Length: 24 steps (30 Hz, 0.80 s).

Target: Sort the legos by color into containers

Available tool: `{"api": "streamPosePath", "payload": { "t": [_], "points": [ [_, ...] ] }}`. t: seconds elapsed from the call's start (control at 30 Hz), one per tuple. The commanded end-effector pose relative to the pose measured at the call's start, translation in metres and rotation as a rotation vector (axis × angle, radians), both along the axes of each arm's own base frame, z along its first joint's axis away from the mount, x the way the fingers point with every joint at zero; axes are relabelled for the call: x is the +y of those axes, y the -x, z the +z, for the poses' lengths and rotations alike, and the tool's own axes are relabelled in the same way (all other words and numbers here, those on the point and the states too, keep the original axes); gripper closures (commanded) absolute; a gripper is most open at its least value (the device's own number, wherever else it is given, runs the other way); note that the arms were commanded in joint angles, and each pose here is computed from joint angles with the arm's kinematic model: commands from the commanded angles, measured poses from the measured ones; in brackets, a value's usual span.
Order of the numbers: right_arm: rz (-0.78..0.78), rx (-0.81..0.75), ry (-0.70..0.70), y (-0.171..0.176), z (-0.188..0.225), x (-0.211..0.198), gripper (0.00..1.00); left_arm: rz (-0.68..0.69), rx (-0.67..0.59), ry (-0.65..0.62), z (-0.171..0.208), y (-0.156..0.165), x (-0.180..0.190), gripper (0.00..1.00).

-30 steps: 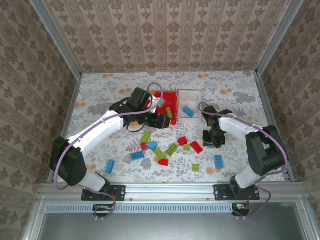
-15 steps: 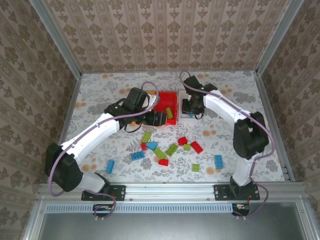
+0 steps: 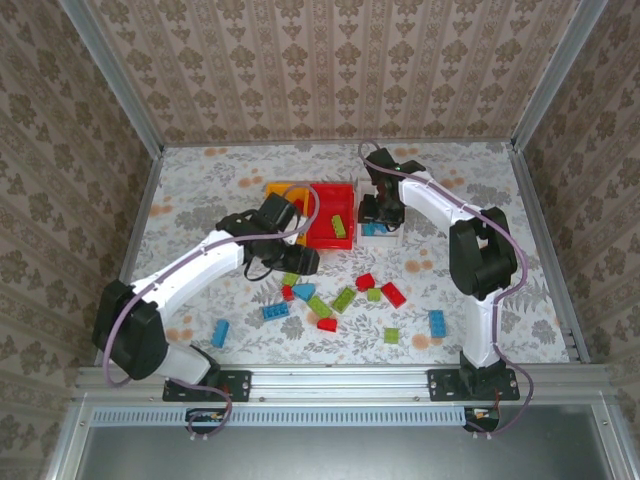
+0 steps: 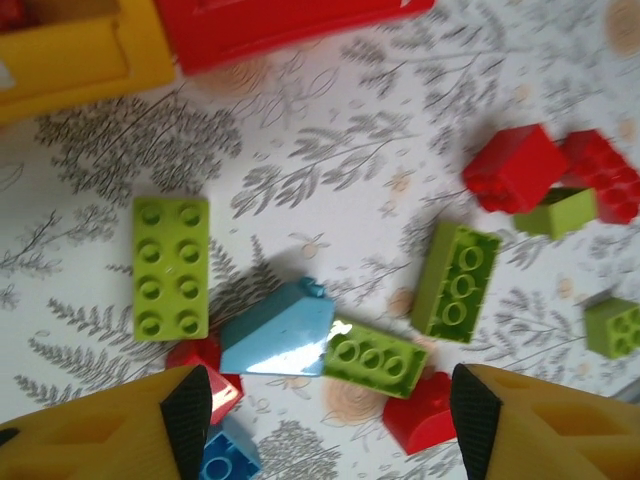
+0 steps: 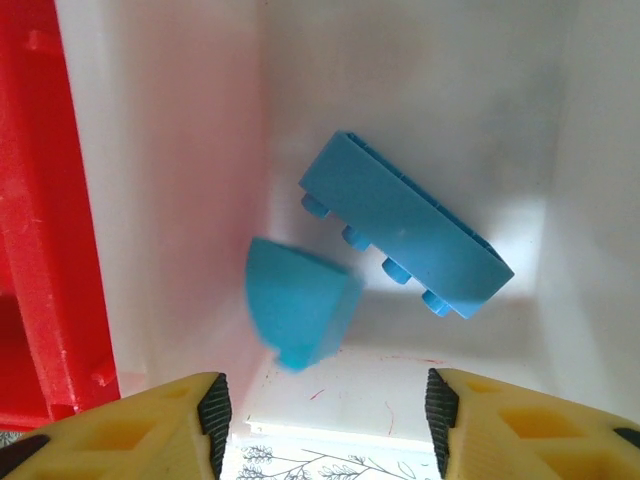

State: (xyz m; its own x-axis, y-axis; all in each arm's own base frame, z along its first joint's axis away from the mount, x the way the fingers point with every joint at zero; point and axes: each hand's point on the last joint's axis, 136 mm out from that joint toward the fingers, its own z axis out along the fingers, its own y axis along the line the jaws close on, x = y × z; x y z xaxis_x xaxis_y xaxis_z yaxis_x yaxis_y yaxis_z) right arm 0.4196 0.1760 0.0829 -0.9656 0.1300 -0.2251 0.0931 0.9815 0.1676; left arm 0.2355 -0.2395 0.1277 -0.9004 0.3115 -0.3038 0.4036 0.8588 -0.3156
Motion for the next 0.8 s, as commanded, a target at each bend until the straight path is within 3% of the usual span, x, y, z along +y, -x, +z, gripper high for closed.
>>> {"api": "streamPosePath", "payload": {
  "t": [0.0,0.2,0.43,0.6,0.77],
  "points": [
    [0.012,-0.062,-0.027,0.0,0.035,0.005,0.41,-0.004,0.047,-0.131,-0.027,0.004,0.022,0.32],
    [0.104,-0.2,-0.065,0.017,0.078,0.021,0.38,0.017,0.079,-0.213,-0.055,-0.011,0.032,0.31],
    [0.202,-0.22,-0.186,0.07,0.081,0.047,0.35,0.01,0.105,-0.263,-0.085,-0.028,0.032,0.34],
    [0.194,-0.209,-0.22,0.098,0.079,0.047,0.35,-0.001,0.12,-0.266,-0.1,-0.033,0.027,0.44],
    [0.191,-0.207,-0.229,0.105,0.079,0.044,0.38,-0.004,0.092,-0.266,-0.097,-0.038,0.025,0.69]
  ]
}}
